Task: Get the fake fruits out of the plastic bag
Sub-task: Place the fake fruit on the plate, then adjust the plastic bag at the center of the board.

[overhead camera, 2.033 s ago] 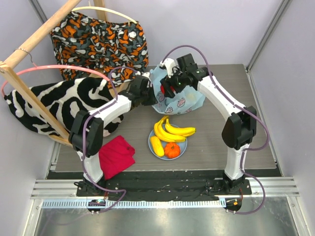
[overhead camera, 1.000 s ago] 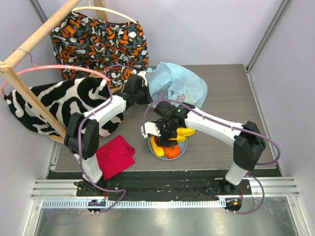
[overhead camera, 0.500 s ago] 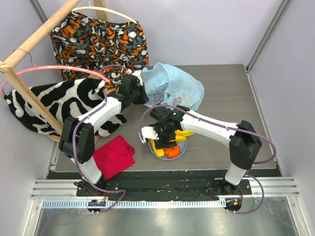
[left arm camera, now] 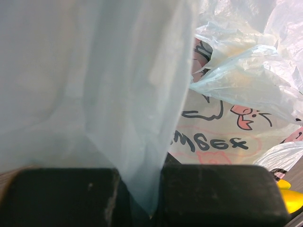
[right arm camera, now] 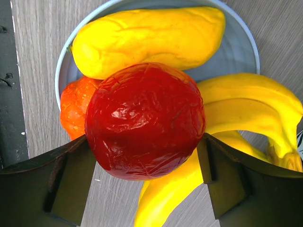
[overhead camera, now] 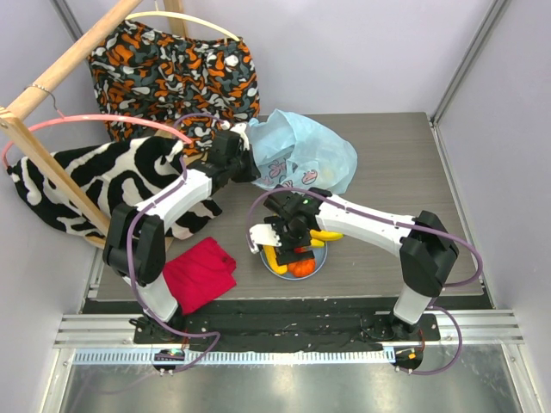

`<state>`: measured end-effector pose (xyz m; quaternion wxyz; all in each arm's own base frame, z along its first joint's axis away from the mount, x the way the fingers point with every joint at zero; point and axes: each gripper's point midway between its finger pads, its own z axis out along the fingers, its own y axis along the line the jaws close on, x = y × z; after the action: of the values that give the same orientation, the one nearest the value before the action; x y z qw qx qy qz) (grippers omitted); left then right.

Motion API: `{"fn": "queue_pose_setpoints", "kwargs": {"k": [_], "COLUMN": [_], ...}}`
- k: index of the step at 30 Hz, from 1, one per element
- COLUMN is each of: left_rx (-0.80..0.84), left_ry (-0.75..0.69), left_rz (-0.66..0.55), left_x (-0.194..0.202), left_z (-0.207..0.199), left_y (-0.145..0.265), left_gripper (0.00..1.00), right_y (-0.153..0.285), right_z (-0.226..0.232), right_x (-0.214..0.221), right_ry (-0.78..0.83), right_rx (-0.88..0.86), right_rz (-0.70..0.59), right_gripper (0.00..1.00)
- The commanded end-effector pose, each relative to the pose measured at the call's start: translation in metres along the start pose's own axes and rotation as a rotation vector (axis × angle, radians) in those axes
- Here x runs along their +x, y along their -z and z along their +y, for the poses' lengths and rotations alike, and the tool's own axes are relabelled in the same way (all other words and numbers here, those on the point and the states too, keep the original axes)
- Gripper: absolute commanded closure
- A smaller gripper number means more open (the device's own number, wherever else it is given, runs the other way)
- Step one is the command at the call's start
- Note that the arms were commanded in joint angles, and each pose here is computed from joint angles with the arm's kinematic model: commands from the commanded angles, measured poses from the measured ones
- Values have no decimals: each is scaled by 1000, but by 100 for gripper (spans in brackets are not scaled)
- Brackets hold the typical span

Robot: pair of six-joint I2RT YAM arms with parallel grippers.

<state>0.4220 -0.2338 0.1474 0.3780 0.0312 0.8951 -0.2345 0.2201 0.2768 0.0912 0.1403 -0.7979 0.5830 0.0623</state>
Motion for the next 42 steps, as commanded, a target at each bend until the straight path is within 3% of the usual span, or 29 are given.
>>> {"fn": "queue_pose_setpoints", "kwargs": {"k": [1,10,14,20,23,27,29,31,35,42], "left_rx": [47,58,64,86,88,129,146,161,172,151], "left_ry": [-8,-8,-10,5,11,16,15,23,23,15], "left_rz": [-78,-77,-74,-69,-59,-49,-41,-32,-35,-55], "left_x": [-30,-31,-31,-28,-24,-19,-15,-14,-20,-29], "left_z": [-14,-17,-18,-21,-21,-28,-31,-34,-39,-38], "left_y": [8,7,7,7,7,14,19,23,28,30], "left_gripper": [100,100,100,100,100,100,100,100,100,100], "right_y": [17,28,48,91,113,161,146,156,117,24], "right_z": [-9,-19,-16,-31,-66,-165,-201,-235,-281,-285], "right_x": [-3,-6,10,36,49,73,79,75,58,48], "right_ry": [1,-3,8,-33,-146,-495,-651,-712,-831,-888], "right_rx": [71,106,108,184,277,518,550,624,589,394], "right_rz": [-18,-7,65,62,33,-130,-174,-246,-356,-355], "right_gripper": [9,0,0,0,0,0,0,3,10,19]}}
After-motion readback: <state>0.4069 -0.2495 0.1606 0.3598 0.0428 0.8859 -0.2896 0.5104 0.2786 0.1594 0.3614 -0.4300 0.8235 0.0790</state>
